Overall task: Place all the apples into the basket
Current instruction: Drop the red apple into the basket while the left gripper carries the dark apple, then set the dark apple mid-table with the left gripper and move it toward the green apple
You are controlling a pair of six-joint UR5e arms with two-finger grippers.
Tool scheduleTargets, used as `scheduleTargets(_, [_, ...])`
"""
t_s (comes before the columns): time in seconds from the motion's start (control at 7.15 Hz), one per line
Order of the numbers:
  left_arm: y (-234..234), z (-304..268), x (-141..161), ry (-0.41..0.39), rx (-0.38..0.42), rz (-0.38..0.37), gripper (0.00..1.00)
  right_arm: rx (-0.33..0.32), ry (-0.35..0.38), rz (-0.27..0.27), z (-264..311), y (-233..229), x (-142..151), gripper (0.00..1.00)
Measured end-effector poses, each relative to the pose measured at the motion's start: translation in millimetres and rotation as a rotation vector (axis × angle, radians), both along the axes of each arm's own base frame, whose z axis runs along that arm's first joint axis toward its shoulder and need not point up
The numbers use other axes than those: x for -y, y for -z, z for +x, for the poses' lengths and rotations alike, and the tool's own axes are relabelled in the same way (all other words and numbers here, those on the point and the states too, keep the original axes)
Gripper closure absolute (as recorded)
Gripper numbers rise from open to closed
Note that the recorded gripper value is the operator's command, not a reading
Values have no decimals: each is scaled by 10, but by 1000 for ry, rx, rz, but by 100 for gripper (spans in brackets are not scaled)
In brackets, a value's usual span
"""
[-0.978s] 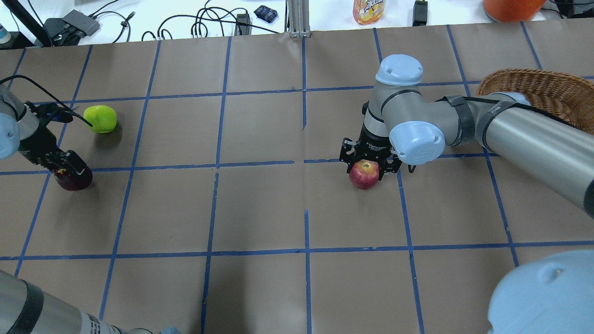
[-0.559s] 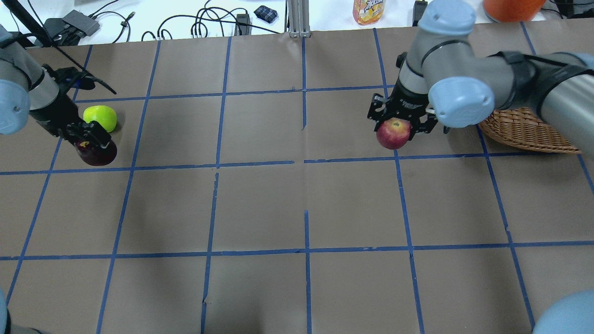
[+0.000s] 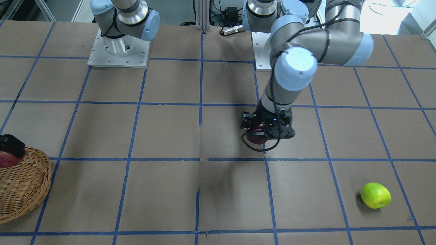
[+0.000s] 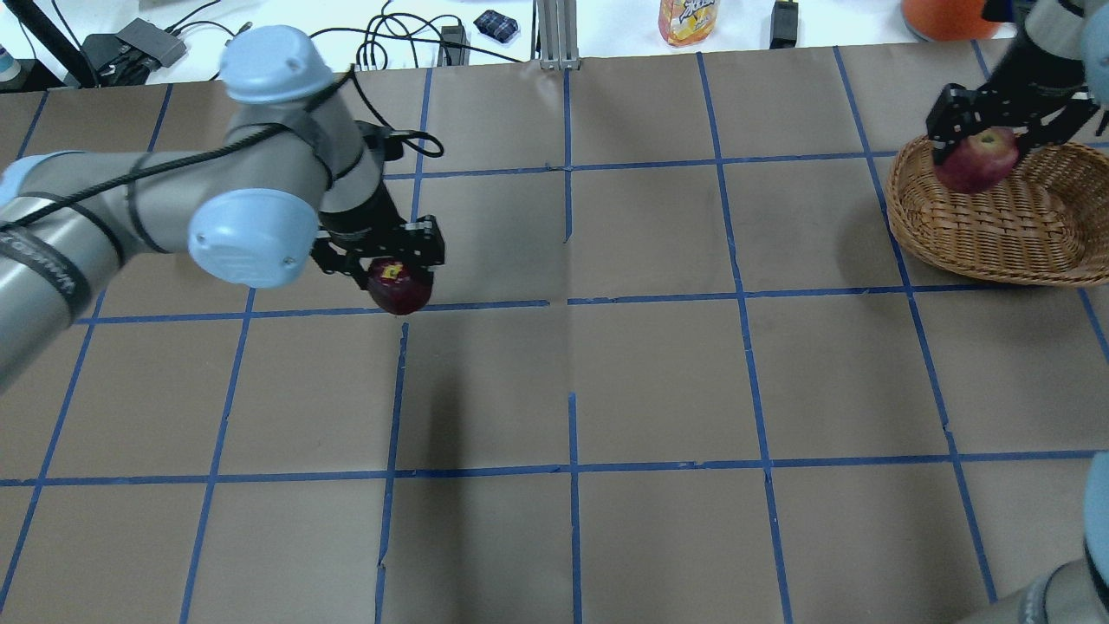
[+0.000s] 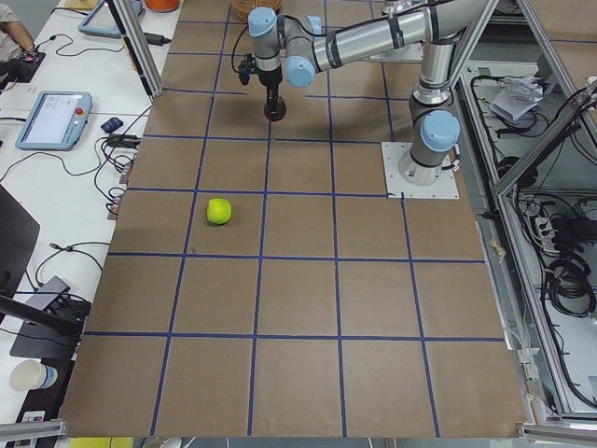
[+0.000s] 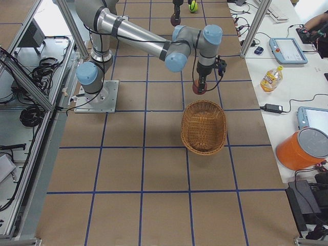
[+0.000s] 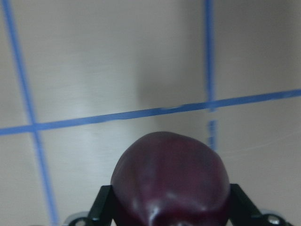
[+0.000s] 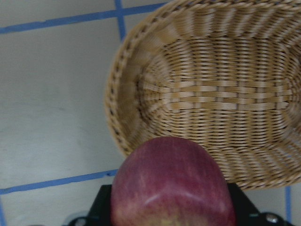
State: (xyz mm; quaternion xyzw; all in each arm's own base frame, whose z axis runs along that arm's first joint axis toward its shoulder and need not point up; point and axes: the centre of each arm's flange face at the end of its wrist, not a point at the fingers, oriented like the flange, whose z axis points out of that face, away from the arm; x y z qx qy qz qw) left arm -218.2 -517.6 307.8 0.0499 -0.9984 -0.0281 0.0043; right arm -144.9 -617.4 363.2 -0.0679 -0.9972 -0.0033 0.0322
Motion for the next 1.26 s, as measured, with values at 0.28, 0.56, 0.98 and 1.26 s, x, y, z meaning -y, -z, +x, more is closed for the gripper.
scheduleTargets(0.28, [298,-941,-269,-83,-18,-21,76,-43,-41,-15,-1109,538,-2,100])
scheduleTargets(0.56, [646,-1388,-356,-114,-66,-16,1,-90,-76,-14,-1572,822,-36,86])
scheduleTargets(0.98, [779,-1515,-326,-115,-81,-28,0,-120,-101,-48,-1747,1185,111,0])
scheduleTargets(1.26, [285,-1132,-50,-147,-87,-68,0,-138,-123,-74,-1785,1287,168,0])
